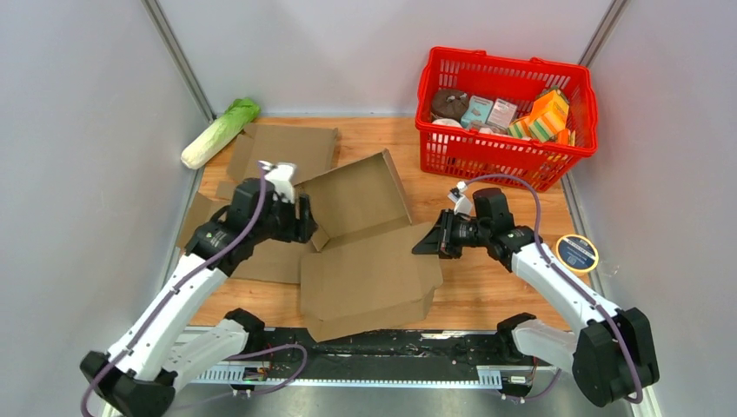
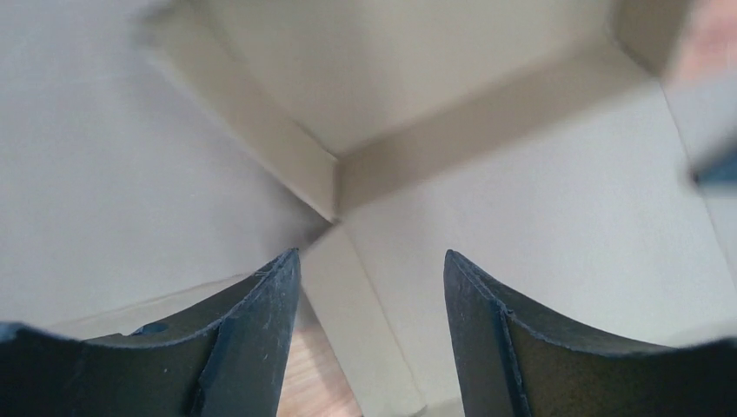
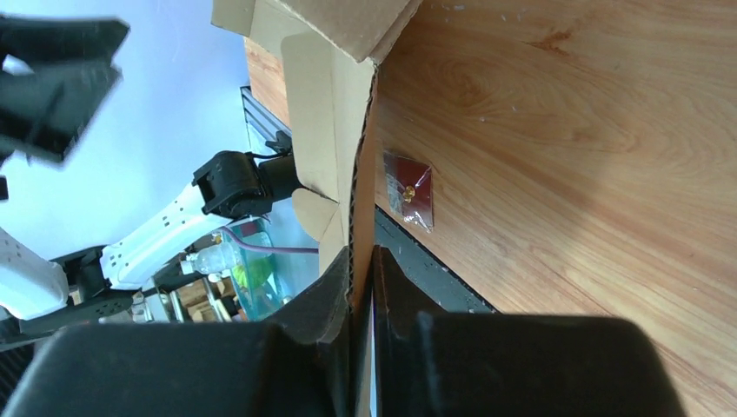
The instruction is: Fold the paper box
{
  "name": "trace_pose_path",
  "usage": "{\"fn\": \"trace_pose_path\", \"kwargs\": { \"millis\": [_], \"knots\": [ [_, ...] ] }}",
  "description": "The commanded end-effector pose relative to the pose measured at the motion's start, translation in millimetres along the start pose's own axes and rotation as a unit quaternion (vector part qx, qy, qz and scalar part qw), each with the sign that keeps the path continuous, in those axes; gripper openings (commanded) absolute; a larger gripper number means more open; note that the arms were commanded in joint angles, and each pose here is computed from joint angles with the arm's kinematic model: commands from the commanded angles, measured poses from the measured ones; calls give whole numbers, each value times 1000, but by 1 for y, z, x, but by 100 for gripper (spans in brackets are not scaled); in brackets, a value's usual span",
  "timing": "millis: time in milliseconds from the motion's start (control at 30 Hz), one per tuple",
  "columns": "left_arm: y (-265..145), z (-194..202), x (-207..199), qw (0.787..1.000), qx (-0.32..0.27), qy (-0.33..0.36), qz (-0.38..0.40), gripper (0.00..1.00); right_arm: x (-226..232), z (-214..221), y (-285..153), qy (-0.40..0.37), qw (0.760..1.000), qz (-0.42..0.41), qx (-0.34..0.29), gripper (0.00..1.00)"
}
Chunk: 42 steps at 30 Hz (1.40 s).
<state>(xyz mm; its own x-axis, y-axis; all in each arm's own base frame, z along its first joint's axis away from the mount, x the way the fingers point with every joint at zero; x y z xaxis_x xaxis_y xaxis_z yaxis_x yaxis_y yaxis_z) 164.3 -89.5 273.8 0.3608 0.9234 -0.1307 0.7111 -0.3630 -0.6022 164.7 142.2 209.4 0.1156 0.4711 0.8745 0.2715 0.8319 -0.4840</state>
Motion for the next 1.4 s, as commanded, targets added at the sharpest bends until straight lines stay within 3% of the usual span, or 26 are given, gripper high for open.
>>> {"fn": "trace_pose_path", "kwargs": {
  "millis": [0, 133, 200, 400, 533, 833, 1067, 1267, 1367],
  "knots": [
    [-14, -6, -50, 977, -2, 180, 115, 69, 12, -10, 1, 29, 999, -21, 4, 15],
    [-20, -1, -90, 933, -35, 322, 155, 73, 12, -15, 2, 58, 998, -18, 4, 21],
    [-27, 7, -108, 899, -48, 394, 184, 74, 11, -19, 2, 73, 997, -16, -1, 21],
    [-27, 16, -130, 853, -64, 492, 161, 74, 11, -25, -5, 87, 996, -28, 1, 21],
    [-22, 18, -140, 834, -46, 523, 168, 74, 13, -24, -7, 82, 996, -31, 0, 21],
    [-49, 15, -158, 820, -63, 476, 312, 75, 9, -26, -5, 80, 996, -26, -3, 20],
    [-42, 28, -177, 798, 13, 471, 376, 75, 10, -25, -6, 72, 997, -30, -1, 20],
    [-27, 33, -185, 798, 44, 487, 352, 74, 9, -23, -8, 76, 997, -34, -3, 20],
    [-18, 31, -188, 808, 42, 513, 287, 65, 9, -23, -8, 75, 997, -35, -6, 20]
  ]
}}
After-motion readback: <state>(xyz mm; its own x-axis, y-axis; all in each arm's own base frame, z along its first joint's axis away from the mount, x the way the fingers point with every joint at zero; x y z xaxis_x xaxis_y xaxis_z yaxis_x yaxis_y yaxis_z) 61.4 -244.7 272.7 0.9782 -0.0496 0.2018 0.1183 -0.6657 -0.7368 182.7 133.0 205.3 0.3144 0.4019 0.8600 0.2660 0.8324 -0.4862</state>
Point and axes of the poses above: each gripper's point midway between its finger pads, its own y axis out along the fingers, its own x axis along the line the jaws close on, z = x × y, the point moved 10 cm from there along -y, back along the fingers, and after that the axes turned 11 degrees about y, right-handed, at the moved point
